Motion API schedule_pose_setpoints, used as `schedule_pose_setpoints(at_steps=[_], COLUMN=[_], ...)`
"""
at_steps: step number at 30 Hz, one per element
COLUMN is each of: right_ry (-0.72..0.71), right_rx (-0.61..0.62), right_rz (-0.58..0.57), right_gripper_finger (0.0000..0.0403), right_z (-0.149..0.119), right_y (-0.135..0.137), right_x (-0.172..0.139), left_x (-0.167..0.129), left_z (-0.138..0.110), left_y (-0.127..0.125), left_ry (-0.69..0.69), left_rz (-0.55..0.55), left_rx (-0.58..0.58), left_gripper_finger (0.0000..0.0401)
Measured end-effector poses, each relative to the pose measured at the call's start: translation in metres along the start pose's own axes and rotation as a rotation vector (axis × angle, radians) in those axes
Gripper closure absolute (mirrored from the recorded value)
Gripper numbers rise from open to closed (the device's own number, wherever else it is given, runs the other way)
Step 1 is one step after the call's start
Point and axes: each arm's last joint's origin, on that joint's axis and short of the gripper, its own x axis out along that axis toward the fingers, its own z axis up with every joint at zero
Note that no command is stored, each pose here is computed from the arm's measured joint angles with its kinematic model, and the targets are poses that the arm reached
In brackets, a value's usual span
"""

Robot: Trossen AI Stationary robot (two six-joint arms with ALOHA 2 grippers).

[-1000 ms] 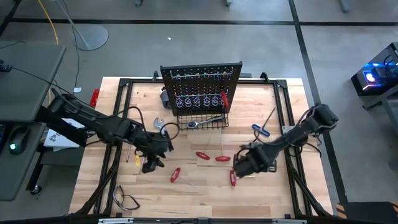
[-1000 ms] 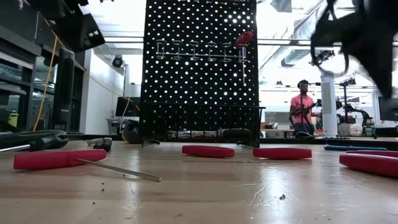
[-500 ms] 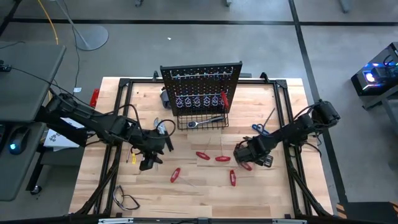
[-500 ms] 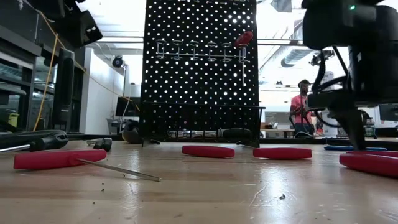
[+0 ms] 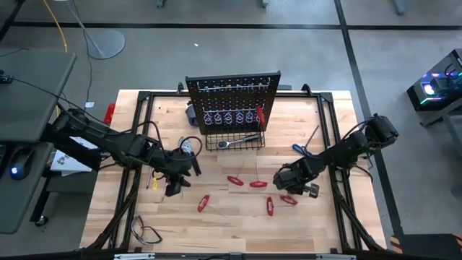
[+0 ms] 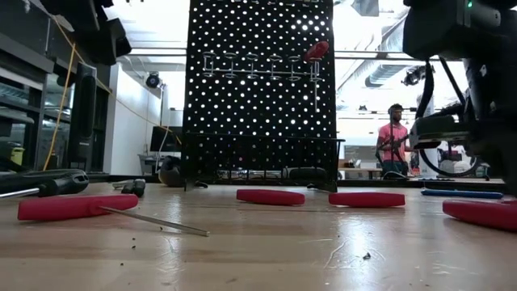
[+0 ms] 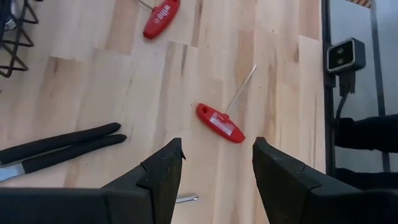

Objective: Hang tools onto peg board
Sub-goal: Hang the red allen wrench on the peg board

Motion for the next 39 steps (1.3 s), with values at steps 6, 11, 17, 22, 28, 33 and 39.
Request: schedule_pose_setpoints(at_steps=[6,11,17,22,28,33,39], right_ry=[-0.061,-0.162,-0.163,-0.178,-0.216,-0.253,-0.292], right_rx=[-0.121,-0.196,-0.263,-0.301,-0.306,-0.308,-0.314], right_rz=[0.003,0.036,0.169,0.300,0.469,0.592,0.687], right_gripper_finger=[0.0402,0.0403,0.0403,0.0403,0.0402,0.0402,0.0402], right_z=[-0.002,-0.011,-0.029,-0.041,-0.053,-0.062,-0.068], right_y=[-0.002,-0.006,-0.006,-0.005,-0.001,0.005,0.009], right_x=[-0.008,-0.024,-0.052,-0.080,-0.109,-0.129,-0.146], left_x=[-0.003,-0.020,-0.052,-0.074,-0.085,-0.080,-0.063], left_z=[0.001,0.002,-0.001,-0.005,-0.003,0.005,0.017], left_y=[0.001,0.005,0.012,0.016,0.016,0.011,0.006], left_ry=[-0.038,-0.134,-0.296,-0.403,-0.491,-0.528,-0.524], left_rz=[0.036,0.066,0.081,0.074,0.075,0.082,0.111], left_rx=[-0.010,-0.012,-0.020,0.006,0.043,0.127,0.201], left_gripper_finger=[0.0222,0.0222,0.0222,0.0222,0.0222,0.0222,0.0222])
